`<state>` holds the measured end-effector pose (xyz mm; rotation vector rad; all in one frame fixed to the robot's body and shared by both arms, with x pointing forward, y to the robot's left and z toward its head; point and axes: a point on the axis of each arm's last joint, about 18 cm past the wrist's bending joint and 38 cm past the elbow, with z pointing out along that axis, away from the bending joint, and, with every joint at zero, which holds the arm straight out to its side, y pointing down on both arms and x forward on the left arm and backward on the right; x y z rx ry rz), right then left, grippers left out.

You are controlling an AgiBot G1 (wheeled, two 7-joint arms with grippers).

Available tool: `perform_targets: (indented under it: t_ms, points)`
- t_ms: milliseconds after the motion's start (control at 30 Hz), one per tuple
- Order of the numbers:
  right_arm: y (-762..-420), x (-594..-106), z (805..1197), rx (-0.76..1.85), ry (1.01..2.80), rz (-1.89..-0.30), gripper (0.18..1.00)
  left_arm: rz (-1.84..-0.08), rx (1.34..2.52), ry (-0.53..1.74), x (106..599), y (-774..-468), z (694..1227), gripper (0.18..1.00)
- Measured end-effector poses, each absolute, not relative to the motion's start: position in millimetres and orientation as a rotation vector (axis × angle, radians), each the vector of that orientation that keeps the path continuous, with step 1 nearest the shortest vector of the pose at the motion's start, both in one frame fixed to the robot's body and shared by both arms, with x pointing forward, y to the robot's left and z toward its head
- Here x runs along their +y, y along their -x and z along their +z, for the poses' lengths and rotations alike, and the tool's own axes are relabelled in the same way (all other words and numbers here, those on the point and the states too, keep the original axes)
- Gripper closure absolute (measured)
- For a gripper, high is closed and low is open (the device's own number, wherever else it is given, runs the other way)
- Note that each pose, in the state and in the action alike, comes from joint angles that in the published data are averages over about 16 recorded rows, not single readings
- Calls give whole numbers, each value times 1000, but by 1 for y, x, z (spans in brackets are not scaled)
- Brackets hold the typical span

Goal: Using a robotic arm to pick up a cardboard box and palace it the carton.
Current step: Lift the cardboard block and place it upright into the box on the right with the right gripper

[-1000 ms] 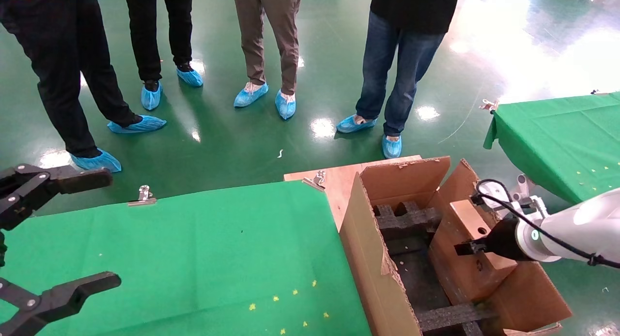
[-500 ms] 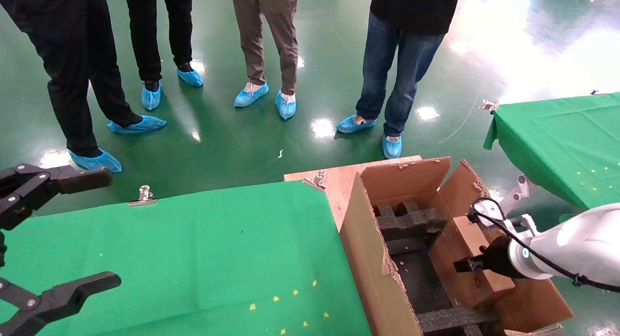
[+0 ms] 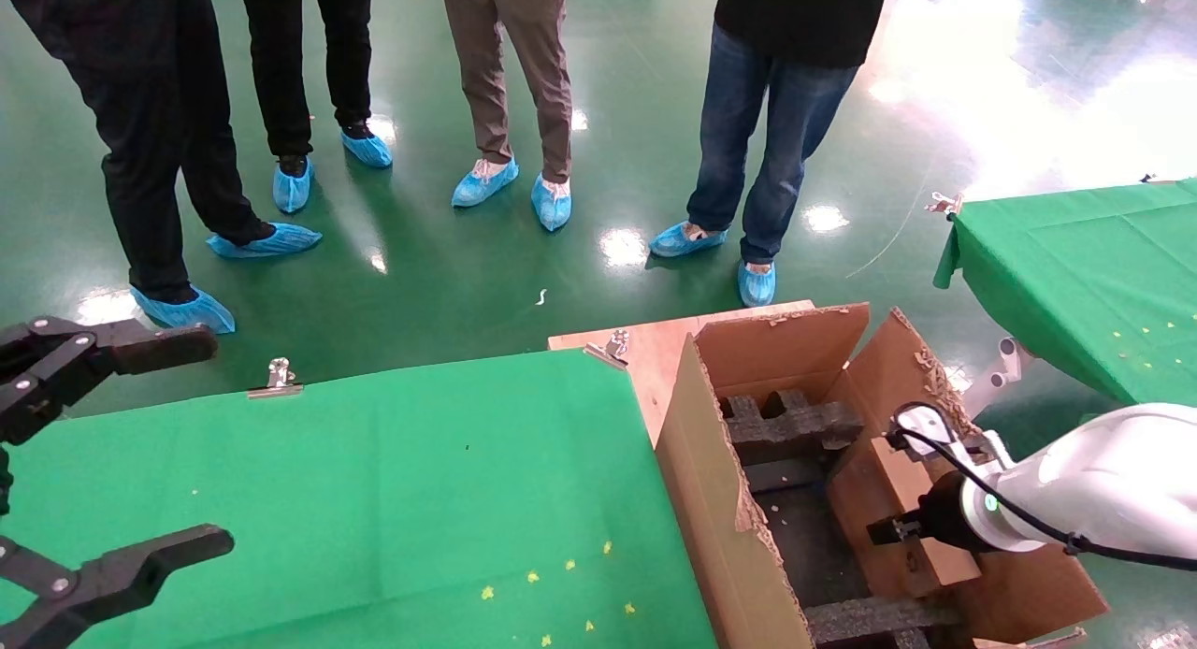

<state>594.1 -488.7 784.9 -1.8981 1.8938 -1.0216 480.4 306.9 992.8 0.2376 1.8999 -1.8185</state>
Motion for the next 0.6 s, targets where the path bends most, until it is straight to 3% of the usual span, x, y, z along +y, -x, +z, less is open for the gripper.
perform_targets:
  t_ms: [600]
  points:
    - [-604, -489, 771, 1865, 1992, -974, 882, -1819, 1900, -237, 307, -480, 993, 183]
